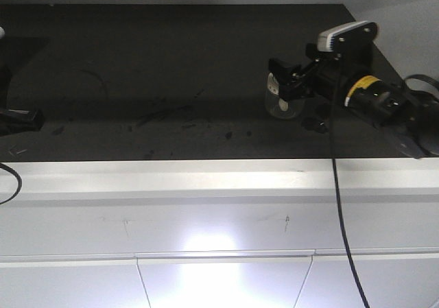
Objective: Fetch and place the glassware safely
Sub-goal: 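Reach the right gripper into the hood toward the glass jar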
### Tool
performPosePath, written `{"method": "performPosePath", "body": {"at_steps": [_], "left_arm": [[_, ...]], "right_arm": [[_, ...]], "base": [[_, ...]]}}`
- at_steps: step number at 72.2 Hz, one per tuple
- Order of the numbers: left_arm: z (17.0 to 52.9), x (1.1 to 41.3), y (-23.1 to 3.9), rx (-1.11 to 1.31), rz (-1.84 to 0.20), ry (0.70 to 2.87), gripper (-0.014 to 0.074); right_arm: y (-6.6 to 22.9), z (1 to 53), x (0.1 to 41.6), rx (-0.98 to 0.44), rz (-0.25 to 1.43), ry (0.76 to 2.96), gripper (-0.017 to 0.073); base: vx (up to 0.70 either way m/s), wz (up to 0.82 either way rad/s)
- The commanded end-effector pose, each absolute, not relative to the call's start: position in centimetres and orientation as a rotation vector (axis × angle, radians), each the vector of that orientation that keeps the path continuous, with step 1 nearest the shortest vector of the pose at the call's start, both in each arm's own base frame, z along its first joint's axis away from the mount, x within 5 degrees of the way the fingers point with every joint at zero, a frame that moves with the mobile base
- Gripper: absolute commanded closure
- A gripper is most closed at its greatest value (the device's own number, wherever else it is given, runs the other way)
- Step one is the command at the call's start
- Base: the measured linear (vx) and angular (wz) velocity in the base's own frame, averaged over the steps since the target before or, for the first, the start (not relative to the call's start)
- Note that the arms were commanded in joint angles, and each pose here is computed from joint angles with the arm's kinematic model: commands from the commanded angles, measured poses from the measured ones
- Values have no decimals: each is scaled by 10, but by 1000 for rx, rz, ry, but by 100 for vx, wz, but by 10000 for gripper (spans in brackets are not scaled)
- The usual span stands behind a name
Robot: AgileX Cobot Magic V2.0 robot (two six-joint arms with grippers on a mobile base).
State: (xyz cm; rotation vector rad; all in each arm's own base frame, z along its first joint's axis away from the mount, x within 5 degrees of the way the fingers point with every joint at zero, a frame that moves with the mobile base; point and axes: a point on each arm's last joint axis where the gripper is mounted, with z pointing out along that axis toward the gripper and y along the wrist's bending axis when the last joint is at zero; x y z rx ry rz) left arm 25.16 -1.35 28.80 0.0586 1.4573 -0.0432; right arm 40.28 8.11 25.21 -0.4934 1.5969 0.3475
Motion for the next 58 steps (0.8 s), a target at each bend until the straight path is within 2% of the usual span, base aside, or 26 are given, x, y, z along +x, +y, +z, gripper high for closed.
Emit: {"method": "performPosePath", "body": {"at_steps": [1, 9, 45, 52, 58], "left_arm": [[309, 250, -13, 45, -52, 1334, 594], [309, 250, -13, 45, -52, 1334, 592], [309, 250, -13, 45, -52, 1334, 592], [309, 250, -13, 45, -52, 1334, 592], [309, 250, -13, 45, -52, 1334, 592]], "right_arm": [[82, 282, 415, -424, 358, 1506, -9], [80, 278, 430, -353, 362, 1519, -9], [83, 243, 464, -351, 356, 1569, 15], [83, 242, 464, -350, 353, 1577, 66], [83, 242, 464, -351, 352, 1577, 160]], "base": [[0, 0], [0, 0], [0, 0], [0, 0], [0, 0]]}}
